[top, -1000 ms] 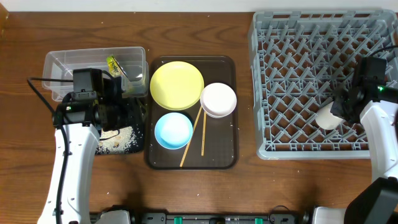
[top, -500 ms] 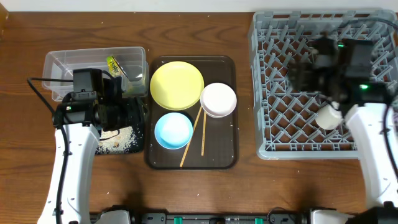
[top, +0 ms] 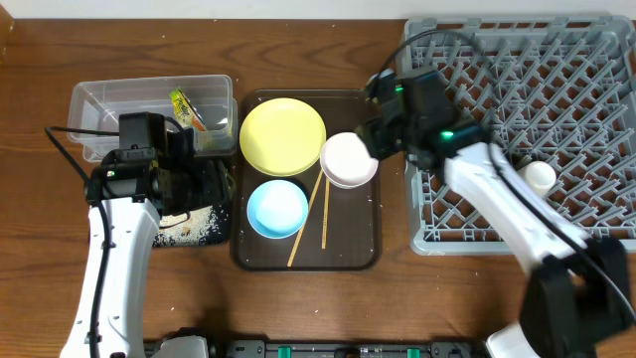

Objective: Sort waste into correct bins and load items into the dishwasher rack
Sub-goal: 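Reach the right gripper to the pink bowl and grasp its rim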

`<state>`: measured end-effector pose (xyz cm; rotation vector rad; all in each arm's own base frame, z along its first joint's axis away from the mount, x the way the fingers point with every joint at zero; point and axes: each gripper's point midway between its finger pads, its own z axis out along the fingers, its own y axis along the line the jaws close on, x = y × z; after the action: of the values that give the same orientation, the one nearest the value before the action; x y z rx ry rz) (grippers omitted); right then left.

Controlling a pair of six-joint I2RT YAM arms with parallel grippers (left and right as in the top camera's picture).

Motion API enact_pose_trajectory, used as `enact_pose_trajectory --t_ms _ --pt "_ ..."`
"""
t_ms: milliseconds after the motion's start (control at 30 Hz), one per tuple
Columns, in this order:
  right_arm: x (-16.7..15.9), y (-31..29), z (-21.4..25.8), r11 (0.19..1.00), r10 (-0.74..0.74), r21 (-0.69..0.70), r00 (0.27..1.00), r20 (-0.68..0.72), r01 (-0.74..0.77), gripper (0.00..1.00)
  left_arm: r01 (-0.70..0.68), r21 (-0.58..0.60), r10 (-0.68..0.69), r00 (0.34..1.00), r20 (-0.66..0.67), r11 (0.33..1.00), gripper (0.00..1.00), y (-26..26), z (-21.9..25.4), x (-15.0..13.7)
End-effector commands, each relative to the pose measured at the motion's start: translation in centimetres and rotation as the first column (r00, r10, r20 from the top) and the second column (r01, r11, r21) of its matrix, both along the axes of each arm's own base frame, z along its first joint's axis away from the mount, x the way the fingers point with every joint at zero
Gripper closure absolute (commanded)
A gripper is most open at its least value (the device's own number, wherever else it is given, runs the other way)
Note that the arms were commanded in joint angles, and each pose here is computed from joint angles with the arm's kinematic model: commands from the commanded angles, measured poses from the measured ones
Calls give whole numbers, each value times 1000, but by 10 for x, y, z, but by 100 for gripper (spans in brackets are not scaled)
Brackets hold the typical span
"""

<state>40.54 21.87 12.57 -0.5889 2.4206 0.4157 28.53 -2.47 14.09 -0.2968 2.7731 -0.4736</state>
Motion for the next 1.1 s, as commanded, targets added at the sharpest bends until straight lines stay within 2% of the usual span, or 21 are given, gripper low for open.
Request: enact_pose_trajectory --t_ms 0,133,267,467,567,633,900,1067 --pt "7 1 -27 996 -20 -82 1000 -10 20 47 3 16 -2 1000 -7 1000 35 2 -3 -4" --pt "5 4 -56 994 -20 -107 998 -65 13 48 2 16 -2 1000 -7 1000 34 2 -3 -4" --pt "6 -6 -79 986 -82 -154 992 -100 66 49 2 16 -2 1000 -8 1000 34 2 -3 -4" --pt "-4 -7 -94 984 -75 -174 984 -160 47 79 2 16 -2 1000 -7 1000 35 2 -3 -4" --pt "-6 -8 -94 983 -76 -176 983 -164 47 88 2 16 -2 1000 -7 1000 35 2 -3 -4" --pt "-9 -10 -96 982 -78 -185 981 -178 44 99 2 15 -2 1000 -11 1000 35 2 -3 -4" --pt "-9 -15 -89 979 -93 -196 981 -172 59 99 2 15 -2 1000 -14 1000 35 2 -4 -5" --pt "13 -30 -39 965 -158 -216 987 -17 150 99 3 15 -2 1000 -14 1000 34 2 -4 -5"
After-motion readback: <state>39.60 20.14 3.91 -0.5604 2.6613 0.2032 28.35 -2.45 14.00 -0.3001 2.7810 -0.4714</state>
